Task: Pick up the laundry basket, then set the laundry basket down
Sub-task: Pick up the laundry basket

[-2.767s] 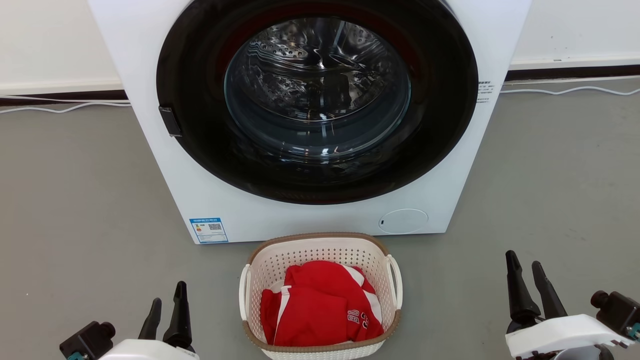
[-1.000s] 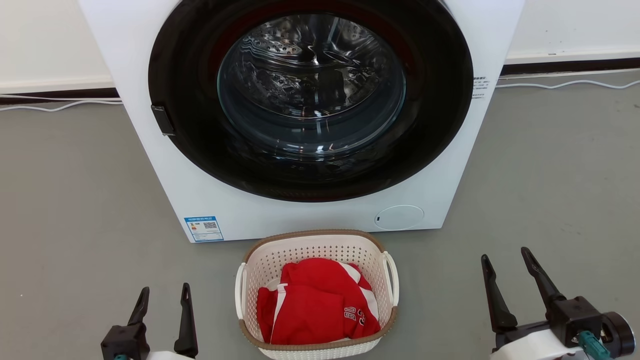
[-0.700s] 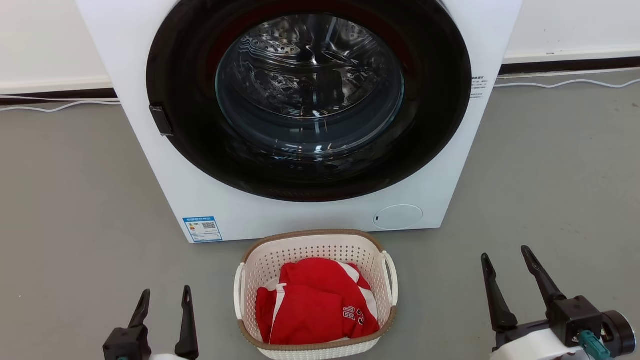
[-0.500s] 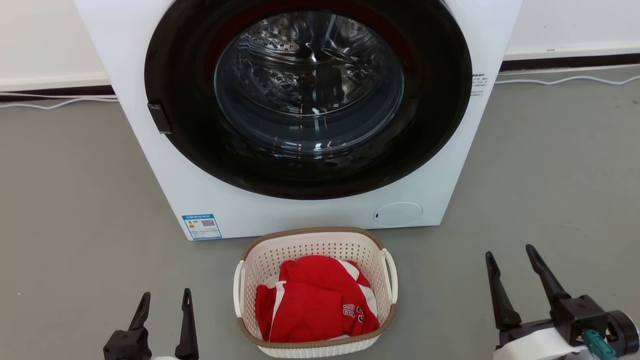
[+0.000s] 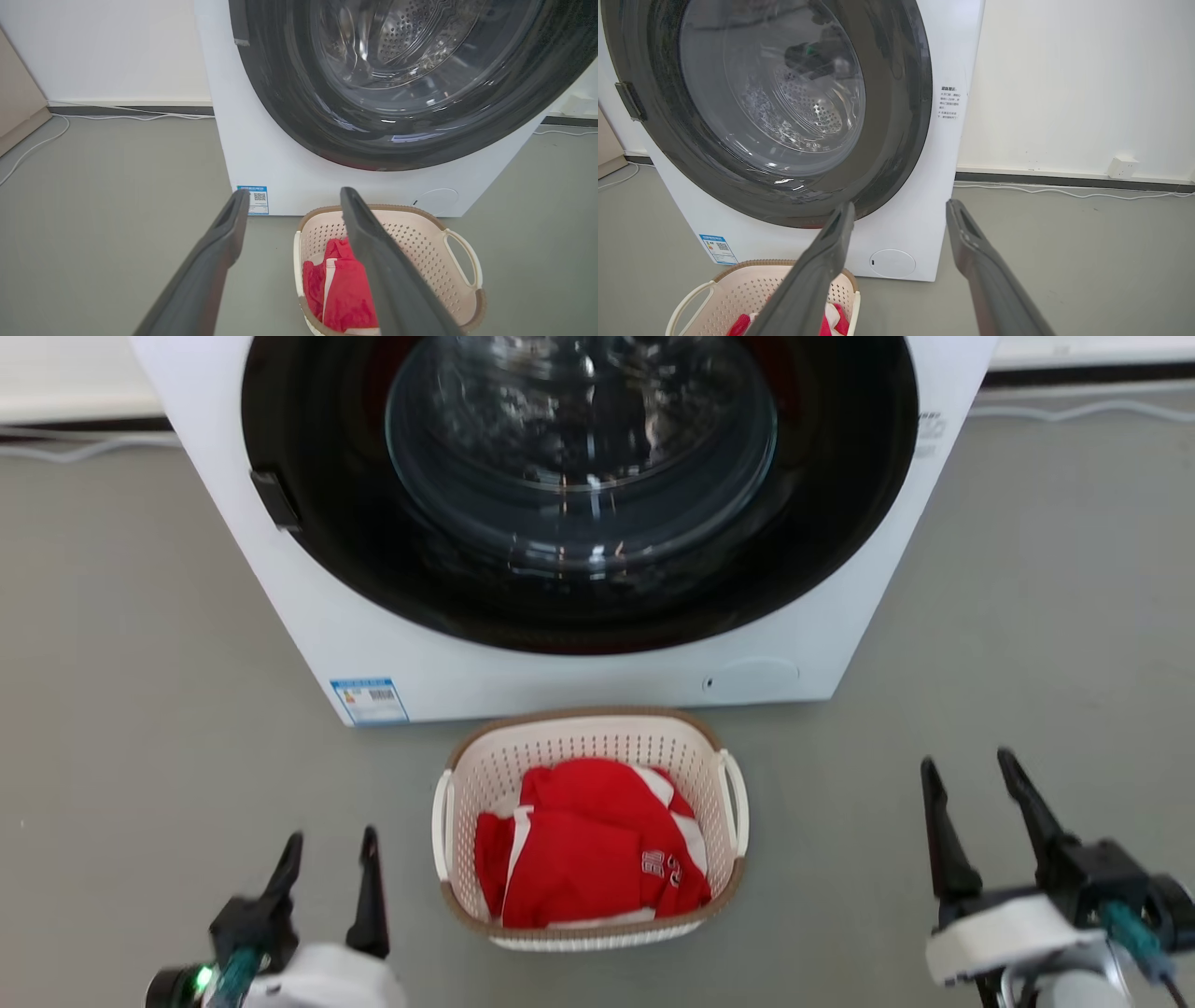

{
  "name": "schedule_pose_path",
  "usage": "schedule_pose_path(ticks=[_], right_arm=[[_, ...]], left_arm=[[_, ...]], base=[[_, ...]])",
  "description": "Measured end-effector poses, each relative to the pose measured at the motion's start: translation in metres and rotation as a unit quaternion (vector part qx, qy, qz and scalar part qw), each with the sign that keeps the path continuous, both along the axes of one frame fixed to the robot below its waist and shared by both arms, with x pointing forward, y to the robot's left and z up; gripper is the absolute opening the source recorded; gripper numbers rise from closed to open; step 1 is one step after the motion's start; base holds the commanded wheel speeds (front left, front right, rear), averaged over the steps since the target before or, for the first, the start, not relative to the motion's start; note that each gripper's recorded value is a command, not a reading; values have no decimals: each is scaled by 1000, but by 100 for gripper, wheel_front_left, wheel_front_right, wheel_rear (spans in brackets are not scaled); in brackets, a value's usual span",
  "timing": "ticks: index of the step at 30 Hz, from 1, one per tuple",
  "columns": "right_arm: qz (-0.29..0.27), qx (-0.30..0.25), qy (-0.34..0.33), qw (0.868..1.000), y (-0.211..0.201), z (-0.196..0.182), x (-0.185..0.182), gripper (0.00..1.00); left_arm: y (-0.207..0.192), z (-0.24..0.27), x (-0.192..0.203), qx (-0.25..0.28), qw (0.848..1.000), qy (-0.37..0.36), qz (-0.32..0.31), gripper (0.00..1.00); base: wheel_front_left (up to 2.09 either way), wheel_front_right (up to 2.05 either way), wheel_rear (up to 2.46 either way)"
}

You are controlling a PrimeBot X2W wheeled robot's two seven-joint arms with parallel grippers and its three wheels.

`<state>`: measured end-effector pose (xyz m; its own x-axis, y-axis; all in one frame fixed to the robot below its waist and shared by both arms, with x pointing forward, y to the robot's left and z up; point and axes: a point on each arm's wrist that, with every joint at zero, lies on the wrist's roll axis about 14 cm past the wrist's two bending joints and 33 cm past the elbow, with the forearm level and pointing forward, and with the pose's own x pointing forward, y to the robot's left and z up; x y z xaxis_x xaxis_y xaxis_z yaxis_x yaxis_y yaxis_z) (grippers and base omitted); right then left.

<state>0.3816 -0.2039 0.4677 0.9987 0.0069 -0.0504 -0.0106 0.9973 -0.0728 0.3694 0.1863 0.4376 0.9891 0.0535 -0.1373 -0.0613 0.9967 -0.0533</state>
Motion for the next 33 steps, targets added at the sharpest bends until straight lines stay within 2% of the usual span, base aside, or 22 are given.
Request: schedule_pose_path(ticks=[5, 11, 18, 26, 33], right_arm=[[5, 5, 22, 1000, 4, -17, 26, 100], [21, 14, 78, 997, 17, -58, 56, 100], [22, 34, 190, 981, 25, -136, 76, 100], [55, 49, 234, 970, 53, -185, 118, 100], [58, 55, 276, 958, 59, -238, 128, 100]], left_arm=[[-15, -25, 22, -11, 999, 36, -28, 100], [-23, -56, 59, -14, 996, 78, -45, 100], [-32, -109, 89, -13, 986, 152, -62, 100], [-33, -169, 117, -12, 972, 227, -64, 100], [-34, -218, 136, -12, 961, 270, -63, 100]], base=[[0, 0, 0], [0, 0, 0], [0, 0, 0], [0, 0, 0], [0, 0, 0]])
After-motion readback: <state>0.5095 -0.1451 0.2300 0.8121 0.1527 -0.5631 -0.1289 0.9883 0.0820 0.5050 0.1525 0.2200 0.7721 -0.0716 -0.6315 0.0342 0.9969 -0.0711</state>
